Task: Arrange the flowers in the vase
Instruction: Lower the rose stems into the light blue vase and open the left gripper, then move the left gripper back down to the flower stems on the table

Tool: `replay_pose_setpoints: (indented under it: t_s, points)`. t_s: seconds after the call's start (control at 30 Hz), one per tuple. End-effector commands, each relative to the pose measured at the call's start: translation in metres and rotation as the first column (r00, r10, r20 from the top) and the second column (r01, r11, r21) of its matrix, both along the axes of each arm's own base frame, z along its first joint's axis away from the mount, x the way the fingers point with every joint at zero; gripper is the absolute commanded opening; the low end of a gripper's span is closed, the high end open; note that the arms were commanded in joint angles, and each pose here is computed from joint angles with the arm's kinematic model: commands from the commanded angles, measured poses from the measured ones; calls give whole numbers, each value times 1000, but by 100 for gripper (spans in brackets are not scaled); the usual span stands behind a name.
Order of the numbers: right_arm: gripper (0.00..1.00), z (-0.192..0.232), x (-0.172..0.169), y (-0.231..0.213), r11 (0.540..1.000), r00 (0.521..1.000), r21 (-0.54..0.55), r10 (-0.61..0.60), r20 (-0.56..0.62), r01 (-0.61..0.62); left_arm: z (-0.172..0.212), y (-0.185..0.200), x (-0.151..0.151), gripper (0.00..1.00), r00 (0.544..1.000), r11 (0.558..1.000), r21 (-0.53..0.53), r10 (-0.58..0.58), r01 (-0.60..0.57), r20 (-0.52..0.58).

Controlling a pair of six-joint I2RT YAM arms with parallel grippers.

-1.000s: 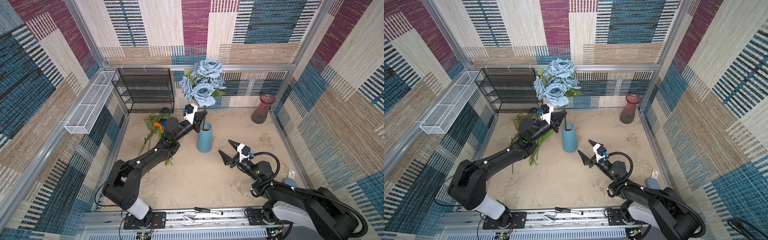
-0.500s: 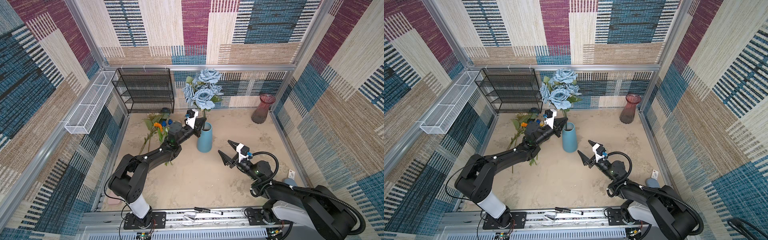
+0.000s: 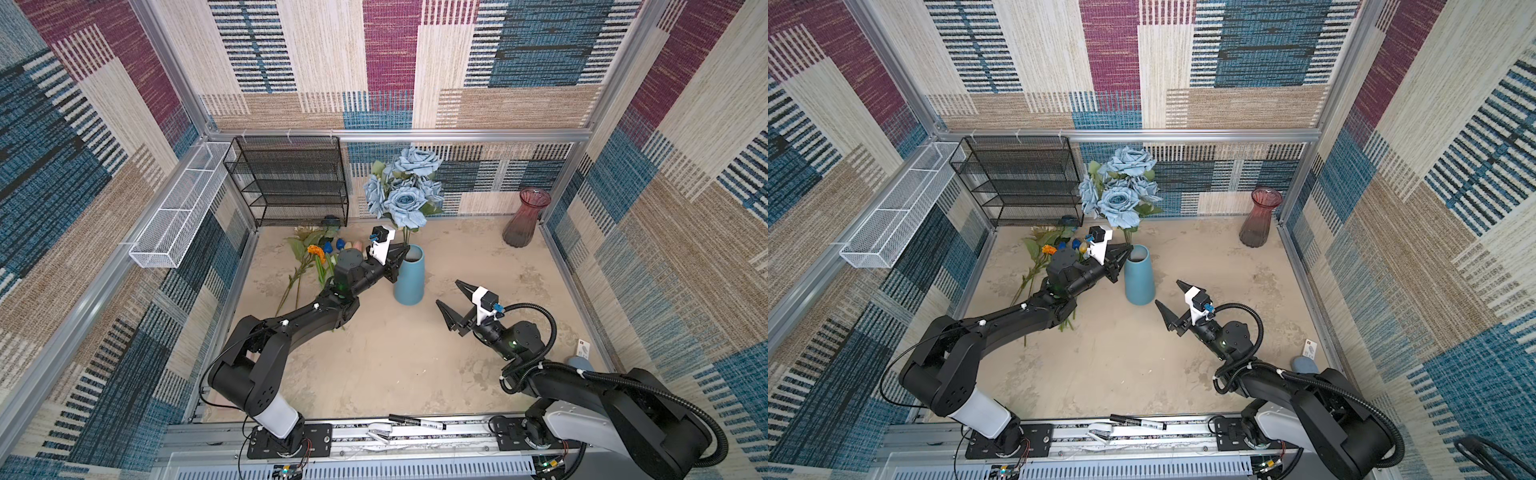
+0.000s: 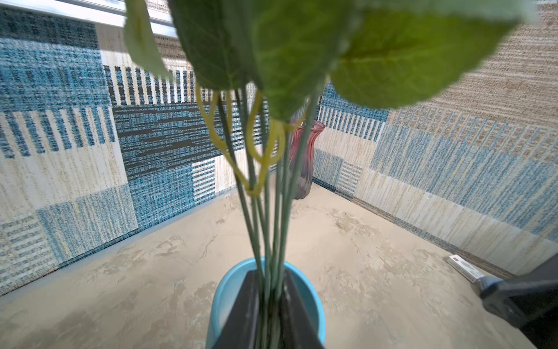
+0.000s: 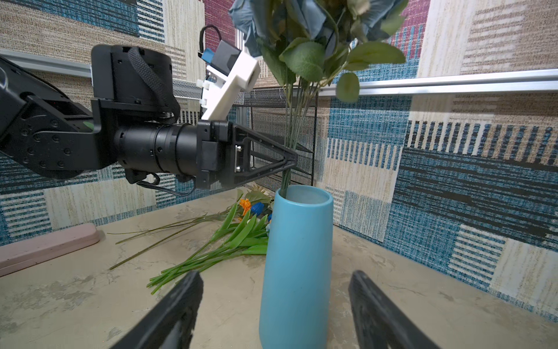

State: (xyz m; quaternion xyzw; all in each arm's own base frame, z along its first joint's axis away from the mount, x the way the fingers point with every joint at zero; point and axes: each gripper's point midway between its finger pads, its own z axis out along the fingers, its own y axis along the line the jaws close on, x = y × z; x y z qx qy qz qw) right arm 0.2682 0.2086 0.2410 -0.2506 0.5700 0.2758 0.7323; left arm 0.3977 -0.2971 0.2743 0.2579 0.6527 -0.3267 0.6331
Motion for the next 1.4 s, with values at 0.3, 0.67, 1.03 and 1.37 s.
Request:
replay_pose_setpoints:
  t_s: [0.3,0.67,1.03,1.37]
  points:
    - [80,9,0,-2,1000,999,28,-10,30,9,9,9,-6,29,999,995,99,31,-29,-17]
    - [80,7,2,-2,1000,1000,27,-17,22,16,-11,36,3,36,975,925,358,182,-127,-123]
    - [80,6,3,-2,999,1000,26,-20,19,19,24,47,-19,63,976,927,356,171,-114,-133]
    - [86,5,1,1,1000,1000,22,3,19,-4,34,95,-56,74,957,921,278,290,-273,-23]
